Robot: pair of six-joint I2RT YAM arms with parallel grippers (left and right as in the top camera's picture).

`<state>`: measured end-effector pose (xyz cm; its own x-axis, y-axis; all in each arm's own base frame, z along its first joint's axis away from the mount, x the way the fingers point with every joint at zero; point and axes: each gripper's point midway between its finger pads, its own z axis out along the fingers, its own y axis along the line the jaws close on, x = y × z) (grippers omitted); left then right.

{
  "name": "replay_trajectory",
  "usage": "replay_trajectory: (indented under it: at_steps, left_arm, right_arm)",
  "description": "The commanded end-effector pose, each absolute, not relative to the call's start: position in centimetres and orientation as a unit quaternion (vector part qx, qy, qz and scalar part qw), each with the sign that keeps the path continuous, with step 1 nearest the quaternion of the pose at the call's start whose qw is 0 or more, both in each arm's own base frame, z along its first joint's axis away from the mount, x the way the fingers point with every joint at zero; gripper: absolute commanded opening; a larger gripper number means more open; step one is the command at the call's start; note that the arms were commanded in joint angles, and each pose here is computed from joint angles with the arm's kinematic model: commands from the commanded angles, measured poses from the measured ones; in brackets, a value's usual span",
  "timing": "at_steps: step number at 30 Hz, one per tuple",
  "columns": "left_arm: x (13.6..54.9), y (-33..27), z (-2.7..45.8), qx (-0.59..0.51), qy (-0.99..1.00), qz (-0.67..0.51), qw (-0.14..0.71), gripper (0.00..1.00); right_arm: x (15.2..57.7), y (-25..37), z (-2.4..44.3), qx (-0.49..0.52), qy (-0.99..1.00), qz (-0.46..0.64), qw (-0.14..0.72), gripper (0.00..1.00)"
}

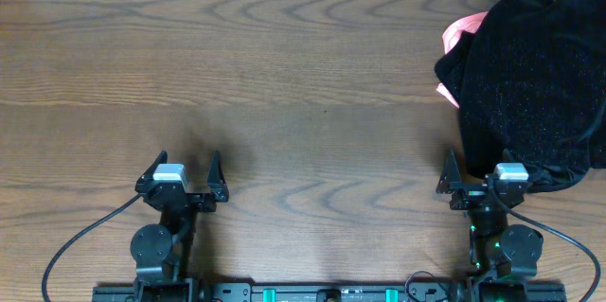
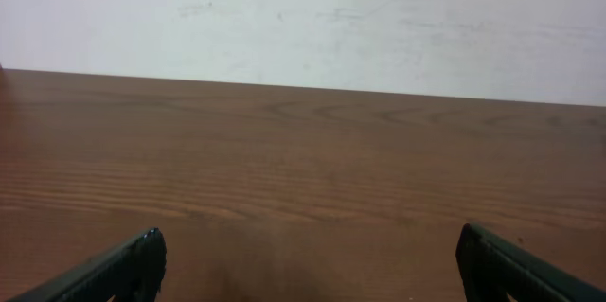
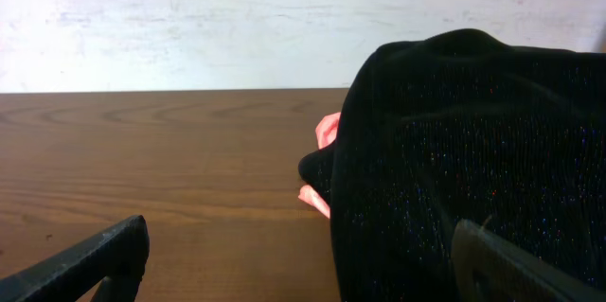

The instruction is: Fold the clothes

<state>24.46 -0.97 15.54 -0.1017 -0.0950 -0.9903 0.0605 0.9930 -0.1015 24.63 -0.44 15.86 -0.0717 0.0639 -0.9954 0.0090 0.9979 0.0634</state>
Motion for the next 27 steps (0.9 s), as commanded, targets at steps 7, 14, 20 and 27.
replay_trajectory:
  at_steps: [7, 14, 20, 27]
  left_arm:
    - [24.4, -1.1, 14.0, -0.009, 0.755, -0.061, 0.653, 0.98]
    - [24.4, -1.1, 14.0, -0.009, 0.755, -0.061, 0.653, 0.98]
    - [24.4, -1.1, 14.0, -0.009, 0.755, -0.061, 0.653, 0.98]
    - [24.4, -1.1, 14.1, -0.009, 0.753, -0.061, 0.655, 0.98]
  right_arm:
    - [24.5, -2.1, 15.8, 0.055, 0.729, -0.021, 0.682, 0.99]
    - [24.5, -2.1, 15.8, 0.055, 0.729, -0.019, 0.682, 0.99]
    - [24.5, -2.1, 15.8, 0.055, 0.729, -0.020, 0.683, 0.99]
    - [24.6, -2.0, 15.9, 0.055, 0.727, -0.018, 0.684, 0.99]
